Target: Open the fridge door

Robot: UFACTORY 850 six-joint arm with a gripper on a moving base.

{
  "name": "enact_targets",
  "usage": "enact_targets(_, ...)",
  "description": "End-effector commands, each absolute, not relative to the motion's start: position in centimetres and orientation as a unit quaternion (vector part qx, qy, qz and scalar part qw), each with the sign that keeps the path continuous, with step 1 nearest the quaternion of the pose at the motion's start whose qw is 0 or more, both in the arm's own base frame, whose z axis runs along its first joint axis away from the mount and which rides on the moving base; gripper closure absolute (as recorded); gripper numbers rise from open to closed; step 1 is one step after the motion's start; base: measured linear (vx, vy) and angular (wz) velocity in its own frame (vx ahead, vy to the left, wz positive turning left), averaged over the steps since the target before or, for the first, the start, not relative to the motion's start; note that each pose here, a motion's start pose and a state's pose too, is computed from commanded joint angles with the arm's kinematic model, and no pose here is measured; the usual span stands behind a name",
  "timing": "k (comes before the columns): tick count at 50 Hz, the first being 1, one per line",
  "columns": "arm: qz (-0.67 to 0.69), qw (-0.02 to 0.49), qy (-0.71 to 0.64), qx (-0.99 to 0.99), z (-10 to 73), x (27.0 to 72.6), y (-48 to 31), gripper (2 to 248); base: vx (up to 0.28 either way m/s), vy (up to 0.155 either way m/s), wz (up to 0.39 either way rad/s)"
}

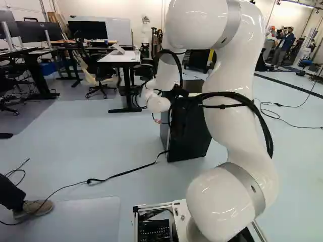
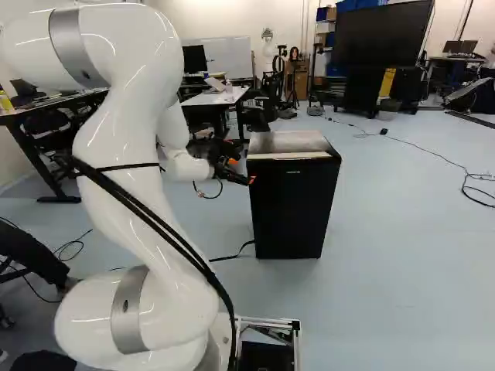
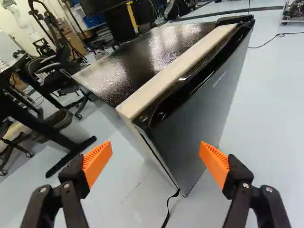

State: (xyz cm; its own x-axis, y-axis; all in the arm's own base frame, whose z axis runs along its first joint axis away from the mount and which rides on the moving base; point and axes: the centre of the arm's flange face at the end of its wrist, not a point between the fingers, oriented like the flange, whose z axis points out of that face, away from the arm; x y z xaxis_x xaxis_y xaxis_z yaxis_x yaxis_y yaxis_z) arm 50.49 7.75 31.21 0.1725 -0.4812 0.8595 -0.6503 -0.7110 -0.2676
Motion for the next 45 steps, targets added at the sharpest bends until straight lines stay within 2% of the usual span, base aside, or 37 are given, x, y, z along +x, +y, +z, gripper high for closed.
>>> enact_targets(45,0.519,0.097,-0.415,0.741,31.0,51.8,5.7,3,0.0,0.0,0.0)
